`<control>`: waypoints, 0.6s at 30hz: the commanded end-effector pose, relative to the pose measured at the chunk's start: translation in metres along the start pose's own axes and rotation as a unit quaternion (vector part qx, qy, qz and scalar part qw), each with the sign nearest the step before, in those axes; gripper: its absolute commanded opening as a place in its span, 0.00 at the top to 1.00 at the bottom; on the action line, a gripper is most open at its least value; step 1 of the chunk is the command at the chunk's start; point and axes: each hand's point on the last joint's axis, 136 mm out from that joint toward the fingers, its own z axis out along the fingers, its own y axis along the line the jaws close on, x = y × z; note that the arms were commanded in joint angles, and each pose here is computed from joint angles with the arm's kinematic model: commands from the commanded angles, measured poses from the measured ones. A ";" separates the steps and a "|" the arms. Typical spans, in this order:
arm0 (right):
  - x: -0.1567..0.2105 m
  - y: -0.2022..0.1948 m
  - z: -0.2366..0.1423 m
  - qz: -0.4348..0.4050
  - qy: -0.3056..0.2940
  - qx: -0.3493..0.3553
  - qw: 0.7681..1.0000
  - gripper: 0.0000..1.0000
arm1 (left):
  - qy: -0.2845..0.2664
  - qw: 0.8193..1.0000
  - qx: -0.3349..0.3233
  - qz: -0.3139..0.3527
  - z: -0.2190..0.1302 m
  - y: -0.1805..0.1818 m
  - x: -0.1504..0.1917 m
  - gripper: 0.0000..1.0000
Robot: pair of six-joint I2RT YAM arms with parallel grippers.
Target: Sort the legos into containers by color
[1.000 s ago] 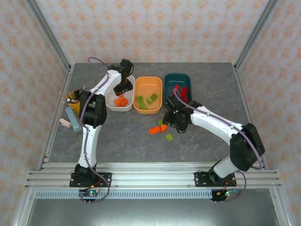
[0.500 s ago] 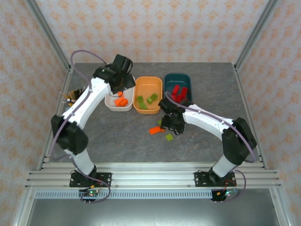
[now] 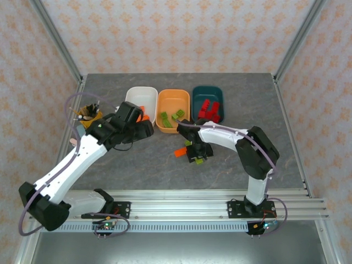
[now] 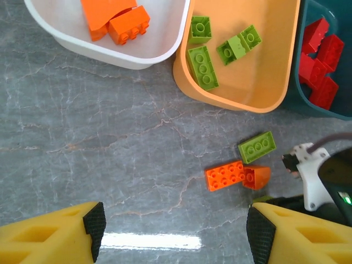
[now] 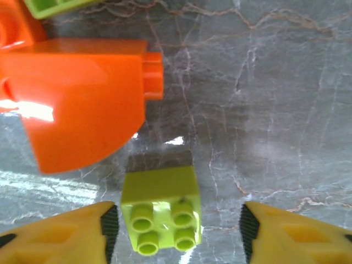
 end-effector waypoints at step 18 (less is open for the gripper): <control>-0.037 -0.001 -0.075 0.056 -0.114 -0.045 0.991 0.71 | 0.005 1.000 -0.001 -0.004 0.000 0.009 0.035 0.29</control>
